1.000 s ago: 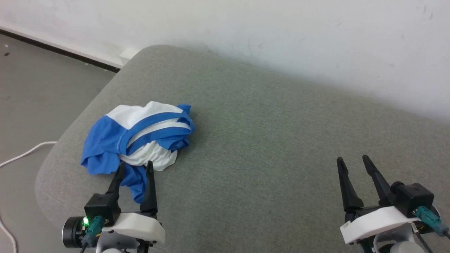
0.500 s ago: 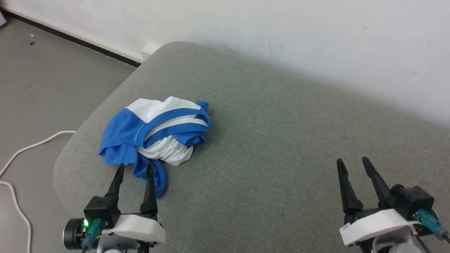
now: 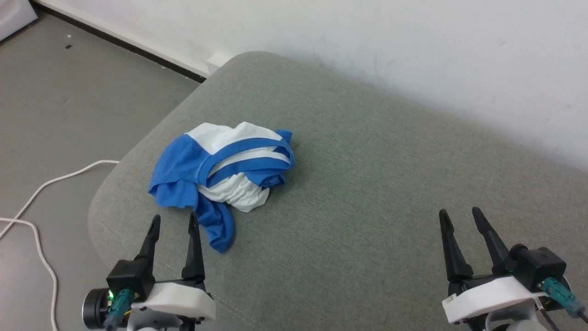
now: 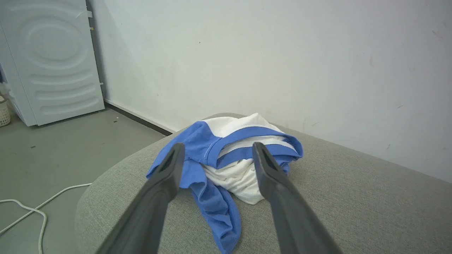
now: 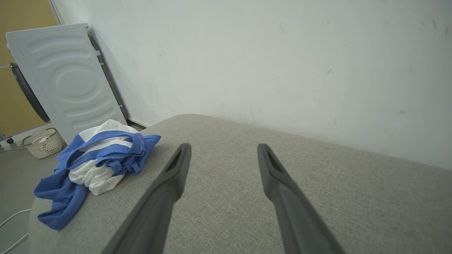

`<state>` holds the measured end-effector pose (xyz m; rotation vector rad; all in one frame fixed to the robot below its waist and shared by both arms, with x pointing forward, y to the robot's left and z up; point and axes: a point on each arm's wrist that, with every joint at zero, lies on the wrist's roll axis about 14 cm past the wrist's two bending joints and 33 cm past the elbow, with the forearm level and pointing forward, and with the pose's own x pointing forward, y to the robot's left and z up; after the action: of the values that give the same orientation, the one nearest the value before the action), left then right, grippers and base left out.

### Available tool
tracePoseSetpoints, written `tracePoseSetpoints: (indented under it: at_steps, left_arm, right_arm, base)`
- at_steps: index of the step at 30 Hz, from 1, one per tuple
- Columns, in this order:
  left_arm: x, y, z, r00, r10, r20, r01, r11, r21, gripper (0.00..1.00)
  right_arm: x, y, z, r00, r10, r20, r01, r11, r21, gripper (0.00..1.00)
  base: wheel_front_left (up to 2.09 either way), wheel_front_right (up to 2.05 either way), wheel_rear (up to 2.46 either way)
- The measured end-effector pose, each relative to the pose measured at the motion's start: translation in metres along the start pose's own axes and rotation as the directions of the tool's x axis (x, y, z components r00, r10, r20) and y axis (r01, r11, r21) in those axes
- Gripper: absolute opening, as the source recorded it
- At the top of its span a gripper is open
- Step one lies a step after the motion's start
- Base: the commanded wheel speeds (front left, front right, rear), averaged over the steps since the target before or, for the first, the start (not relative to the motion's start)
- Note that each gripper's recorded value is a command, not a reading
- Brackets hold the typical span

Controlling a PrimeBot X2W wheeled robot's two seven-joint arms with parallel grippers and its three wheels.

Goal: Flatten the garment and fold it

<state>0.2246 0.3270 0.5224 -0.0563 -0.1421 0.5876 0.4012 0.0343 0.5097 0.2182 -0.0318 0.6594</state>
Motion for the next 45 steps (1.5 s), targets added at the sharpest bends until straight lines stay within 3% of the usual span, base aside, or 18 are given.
tracePoseSetpoints:
  at_steps: [13,19,27,31,35,45]
  left_arm:
    - [-0.004,0.005,-0.002,1.000,0.015,-0.001,-0.015,1.000,-0.006,1.00]
    - [-0.003,0.009,-0.008,0.999,0.047,-0.027,-0.050,0.990,-0.130,1.00]
    - [0.065,-0.003,0.016,0.999,-0.044,-0.029,0.035,0.970,-0.242,1.00]
    - [0.105,-0.008,0.020,0.989,-0.100,-0.110,0.076,0.975,-0.208,1.00]
    - [0.126,-0.012,-0.011,0.943,-0.130,-0.307,0.085,0.984,-0.154,1.00]
    - [0.139,-0.044,-0.096,0.747,-0.171,-0.642,0.098,0.984,-0.149,1.00]
  right_arm:
    - [-0.001,0.003,-0.006,1.000,0.009,-0.013,-0.009,1.000,0.009,1.00]
    - [-0.001,0.004,-0.008,1.000,0.011,-0.017,-0.010,1.000,0.014,1.00]
    - [0.005,-0.005,-0.018,0.999,-0.001,-0.033,0.002,1.000,0.016,1.00]
    - [0.012,-0.020,-0.021,0.999,-0.030,-0.028,0.030,1.000,0.003,1.00]
    - [0.012,-0.039,-0.032,0.996,-0.073,-0.046,0.073,0.997,0.002,1.00]
    - [0.009,-0.085,-0.053,0.980,-0.183,-0.073,0.183,0.983,0.002,1.00]
  base:
    - [0.00,0.00,0.00]
    - [0.00,0.00,0.00]
    - [0.00,0.00,0.00]
    - [0.00,0.00,0.00]
    - [0.00,0.00,0.00]
    - [0.00,0.00,0.00]
